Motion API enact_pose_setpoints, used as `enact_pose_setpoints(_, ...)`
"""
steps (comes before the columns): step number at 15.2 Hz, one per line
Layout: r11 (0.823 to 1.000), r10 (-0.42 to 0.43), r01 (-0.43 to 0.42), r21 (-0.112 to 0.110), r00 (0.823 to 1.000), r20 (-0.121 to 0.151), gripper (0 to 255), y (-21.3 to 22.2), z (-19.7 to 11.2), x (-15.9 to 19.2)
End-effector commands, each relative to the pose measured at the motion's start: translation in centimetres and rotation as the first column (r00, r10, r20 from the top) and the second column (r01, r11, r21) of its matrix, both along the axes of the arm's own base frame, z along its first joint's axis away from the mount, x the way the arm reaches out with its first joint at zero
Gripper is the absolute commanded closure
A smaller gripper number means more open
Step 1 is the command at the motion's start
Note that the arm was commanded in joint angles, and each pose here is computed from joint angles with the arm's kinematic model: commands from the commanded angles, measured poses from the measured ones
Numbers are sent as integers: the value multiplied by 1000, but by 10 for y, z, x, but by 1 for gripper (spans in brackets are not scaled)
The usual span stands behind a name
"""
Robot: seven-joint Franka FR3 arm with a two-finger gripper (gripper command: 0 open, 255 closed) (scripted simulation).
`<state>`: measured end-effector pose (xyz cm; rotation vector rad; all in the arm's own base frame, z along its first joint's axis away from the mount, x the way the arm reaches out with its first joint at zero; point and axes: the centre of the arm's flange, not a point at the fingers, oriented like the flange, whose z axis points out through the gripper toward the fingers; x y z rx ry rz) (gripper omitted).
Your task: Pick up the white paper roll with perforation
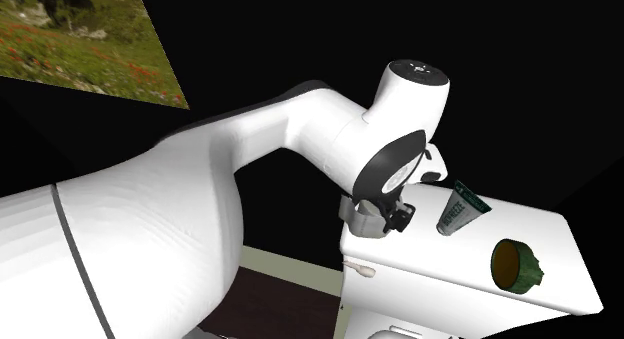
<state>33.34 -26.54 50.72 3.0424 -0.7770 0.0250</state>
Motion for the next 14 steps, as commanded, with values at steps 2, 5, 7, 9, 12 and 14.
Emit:
enact_pose_setpoints(2, 1000, 0, 0, 0, 1000, 0, 255, 1, 15, 0)
enact_pose_setpoints(5, 1000, 0, 0, 0, 1000, 0, 255, 1, 31, 0)
enact_pose_setpoints(7, 1000, 0, 0, 0, 1000, 0, 255, 1, 41, 0)
enact_pose_setpoints(9, 1000, 0, 0, 0, 1000, 0, 255, 1, 52, 0)
enact_pose_setpoints(12, 1000, 0, 0, 0, 1000, 0, 255, 1, 68, 0)
enact_pose_setpoints(14, 1000, 0, 0, 0, 1000, 0, 255, 1, 68, 0)
